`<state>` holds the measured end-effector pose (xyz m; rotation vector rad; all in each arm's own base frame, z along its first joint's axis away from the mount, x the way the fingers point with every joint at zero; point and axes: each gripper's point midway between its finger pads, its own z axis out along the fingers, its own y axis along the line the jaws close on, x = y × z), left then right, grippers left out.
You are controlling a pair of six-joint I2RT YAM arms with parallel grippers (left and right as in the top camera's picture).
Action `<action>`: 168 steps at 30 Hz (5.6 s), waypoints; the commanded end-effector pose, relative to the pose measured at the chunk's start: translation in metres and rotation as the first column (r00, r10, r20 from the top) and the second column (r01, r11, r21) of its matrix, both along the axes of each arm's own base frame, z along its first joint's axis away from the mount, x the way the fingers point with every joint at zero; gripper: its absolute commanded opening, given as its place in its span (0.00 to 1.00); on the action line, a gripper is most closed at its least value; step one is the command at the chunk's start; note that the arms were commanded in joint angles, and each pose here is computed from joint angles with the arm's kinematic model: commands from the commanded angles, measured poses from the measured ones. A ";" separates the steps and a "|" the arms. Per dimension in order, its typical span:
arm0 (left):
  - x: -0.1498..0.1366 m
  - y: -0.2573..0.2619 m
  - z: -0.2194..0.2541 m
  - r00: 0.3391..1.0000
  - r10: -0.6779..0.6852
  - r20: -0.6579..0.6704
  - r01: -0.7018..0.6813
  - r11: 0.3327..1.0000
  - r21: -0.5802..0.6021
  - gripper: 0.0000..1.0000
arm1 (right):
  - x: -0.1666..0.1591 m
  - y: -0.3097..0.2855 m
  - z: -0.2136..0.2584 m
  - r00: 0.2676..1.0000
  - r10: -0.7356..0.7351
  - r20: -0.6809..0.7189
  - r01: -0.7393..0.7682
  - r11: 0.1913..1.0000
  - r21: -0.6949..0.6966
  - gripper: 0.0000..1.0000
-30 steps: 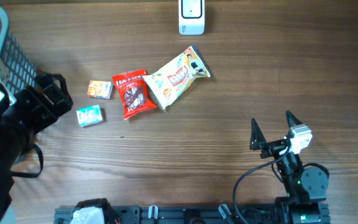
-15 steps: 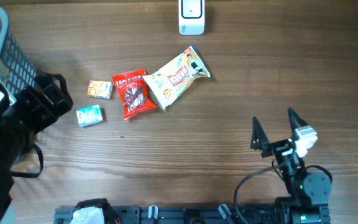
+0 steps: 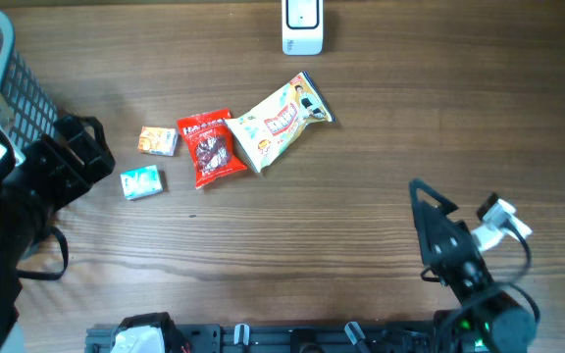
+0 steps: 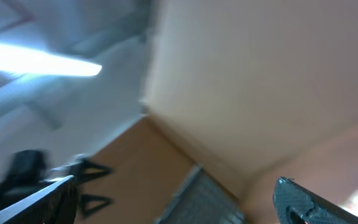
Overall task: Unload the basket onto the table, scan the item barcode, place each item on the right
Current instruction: 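Reach the right gripper toward the cream printed bag, then grasp the cream bag edge with the right gripper and lift it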
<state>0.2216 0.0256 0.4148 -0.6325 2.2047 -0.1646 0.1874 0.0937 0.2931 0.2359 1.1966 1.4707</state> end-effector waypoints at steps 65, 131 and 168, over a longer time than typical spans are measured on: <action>-0.001 0.003 0.003 1.000 0.011 0.011 -0.011 1.000 0.009 1.00 | 0.267 0.185 -0.212 0.547 -0.171 -0.819 -0.719 0.404 -0.565 0.04; -0.001 0.003 0.003 1.000 0.011 0.011 -0.011 1.000 0.009 1.00 | 0.242 0.227 -0.252 0.534 0.233 -0.813 -0.820 0.377 -0.431 0.04; -0.001 0.003 0.003 1.000 0.011 0.011 -0.011 1.000 0.009 1.00 | 0.295 0.108 -0.277 0.500 0.052 -0.865 -0.734 0.556 -0.390 0.04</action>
